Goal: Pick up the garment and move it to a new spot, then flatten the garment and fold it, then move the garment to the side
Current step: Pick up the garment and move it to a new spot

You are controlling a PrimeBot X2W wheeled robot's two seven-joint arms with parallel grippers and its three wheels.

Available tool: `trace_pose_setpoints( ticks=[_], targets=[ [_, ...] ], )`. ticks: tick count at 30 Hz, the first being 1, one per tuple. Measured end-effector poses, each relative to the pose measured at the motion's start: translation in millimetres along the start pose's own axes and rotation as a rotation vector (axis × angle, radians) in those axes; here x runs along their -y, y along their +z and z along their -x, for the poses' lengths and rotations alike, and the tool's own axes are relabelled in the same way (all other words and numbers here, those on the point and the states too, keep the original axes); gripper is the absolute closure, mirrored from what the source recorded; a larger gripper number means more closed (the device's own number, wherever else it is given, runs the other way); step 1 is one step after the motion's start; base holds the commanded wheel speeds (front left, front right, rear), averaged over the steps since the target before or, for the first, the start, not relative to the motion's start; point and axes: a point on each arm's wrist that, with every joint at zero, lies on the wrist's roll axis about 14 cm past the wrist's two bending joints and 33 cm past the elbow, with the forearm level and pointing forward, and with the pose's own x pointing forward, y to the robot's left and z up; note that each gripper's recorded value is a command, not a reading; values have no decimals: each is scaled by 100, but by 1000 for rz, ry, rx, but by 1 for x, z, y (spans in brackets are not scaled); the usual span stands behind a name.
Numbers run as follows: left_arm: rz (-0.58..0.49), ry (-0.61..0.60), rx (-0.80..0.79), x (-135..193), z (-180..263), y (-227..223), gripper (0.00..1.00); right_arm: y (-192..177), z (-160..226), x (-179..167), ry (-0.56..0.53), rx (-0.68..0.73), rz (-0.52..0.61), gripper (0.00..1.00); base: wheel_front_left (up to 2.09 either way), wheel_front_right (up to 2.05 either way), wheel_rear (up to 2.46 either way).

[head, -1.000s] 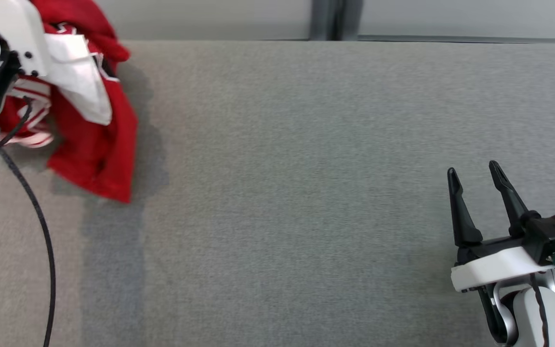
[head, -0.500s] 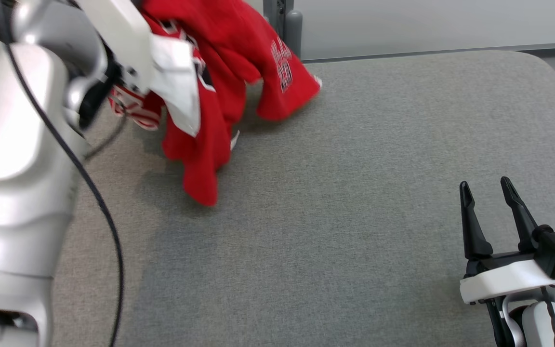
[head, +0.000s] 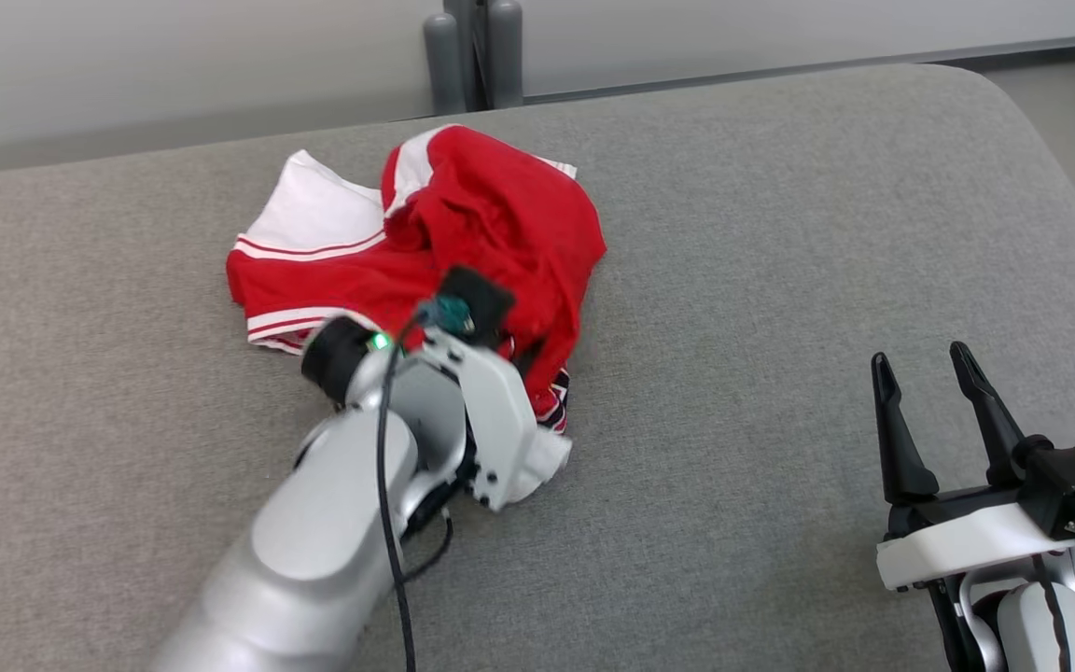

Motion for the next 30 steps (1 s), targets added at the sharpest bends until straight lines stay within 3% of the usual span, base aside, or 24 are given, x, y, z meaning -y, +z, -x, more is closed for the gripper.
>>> trace_pose_setpoints(
  ticks=[5, 10, 12, 13, 24, 30],
  targets=[
    [9, -45, -103, 18, -12, -47, 100, -5, 3, 9, -25, -18, 8, 0, 0, 0, 0],
    [30, -54, -85, 25, -16, -54, 100, -7, 5, 16, -47, -26, 13, 0, 0, 0, 0],
    [39, -39, -62, 24, -15, -52, 23, -7, 4, 17, -50, -23, 12, 0, 0, 0, 0],
    [41, -30, -53, 24, -13, -52, 0, -6, 4, 17, -49, -22, 11, 0, 0, 0, 0],
    [69, 106, 18, -3, 16, -27, 0, 0, 2, -1, -1, 2, -5, 0, 0, 0, 0],
    [90, 229, 34, -39, 41, -17, 0, 6, 4, -11, 29, 22, -13, 0, 0, 0, 0]
  ],
)
